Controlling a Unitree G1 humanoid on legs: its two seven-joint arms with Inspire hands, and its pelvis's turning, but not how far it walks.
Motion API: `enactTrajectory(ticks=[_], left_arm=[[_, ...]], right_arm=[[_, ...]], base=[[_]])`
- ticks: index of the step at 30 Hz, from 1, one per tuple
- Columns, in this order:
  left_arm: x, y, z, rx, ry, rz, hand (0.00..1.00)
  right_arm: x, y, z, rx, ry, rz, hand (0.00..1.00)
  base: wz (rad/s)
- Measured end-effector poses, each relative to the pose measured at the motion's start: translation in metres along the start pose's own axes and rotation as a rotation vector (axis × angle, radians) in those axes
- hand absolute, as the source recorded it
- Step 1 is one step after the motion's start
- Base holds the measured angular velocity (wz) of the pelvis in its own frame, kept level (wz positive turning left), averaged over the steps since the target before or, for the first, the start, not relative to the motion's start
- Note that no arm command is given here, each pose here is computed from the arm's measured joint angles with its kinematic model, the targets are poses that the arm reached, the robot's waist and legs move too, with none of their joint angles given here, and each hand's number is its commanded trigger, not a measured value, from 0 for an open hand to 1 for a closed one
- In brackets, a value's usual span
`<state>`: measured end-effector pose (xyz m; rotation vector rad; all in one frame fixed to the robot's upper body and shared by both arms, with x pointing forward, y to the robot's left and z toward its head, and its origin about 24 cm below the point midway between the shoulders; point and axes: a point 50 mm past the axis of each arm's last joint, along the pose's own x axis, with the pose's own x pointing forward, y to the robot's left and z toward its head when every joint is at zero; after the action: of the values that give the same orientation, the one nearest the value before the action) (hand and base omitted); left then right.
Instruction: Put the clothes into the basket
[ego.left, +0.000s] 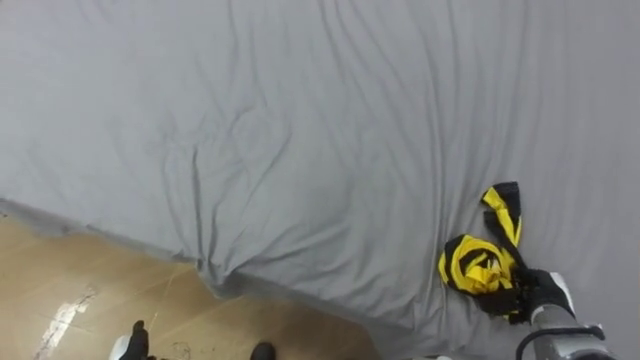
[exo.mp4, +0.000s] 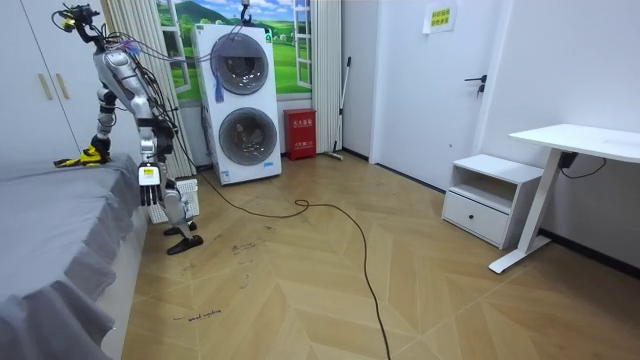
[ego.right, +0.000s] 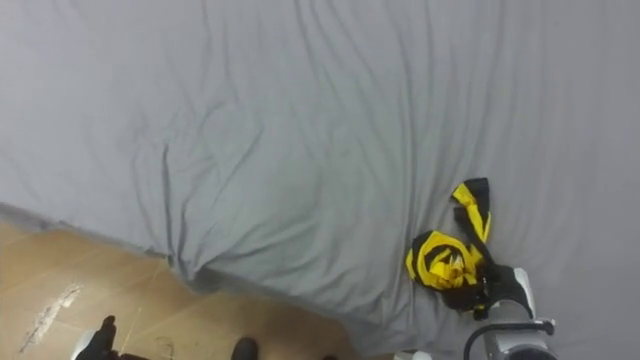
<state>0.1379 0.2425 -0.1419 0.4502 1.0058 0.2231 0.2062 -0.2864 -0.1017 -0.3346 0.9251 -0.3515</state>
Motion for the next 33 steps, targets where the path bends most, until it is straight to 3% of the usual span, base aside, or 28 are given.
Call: enactTrajectory(ticks=[4,13,22,33], left_arm=[[0.000,0.000,-0.002,-0.002,0.003,0.001,0.00],[-0.010,0.003,-0.033,-0.051,0.052,0.025,0.00],[-0.022,0.003,-0.063,-0.044,0.111,0.040,0.00],[-0.027,0.006,-0.076,-0.040,0.171,0.073,0.00]], right_arm=[[-0.001,-0.001,-0.010,0.069,0.024,0.005,1.00],[-0.006,-0.004,-0.018,0.435,-0.006,0.058,1.00],[-0.017,-0.007,-0.010,0.504,-0.149,0.139,1.00],[-0.033,-0.052,-0.005,0.629,-0.303,0.017,1.00]], base=[[0.00],[-0.12],[-0.31],[-0.34]])
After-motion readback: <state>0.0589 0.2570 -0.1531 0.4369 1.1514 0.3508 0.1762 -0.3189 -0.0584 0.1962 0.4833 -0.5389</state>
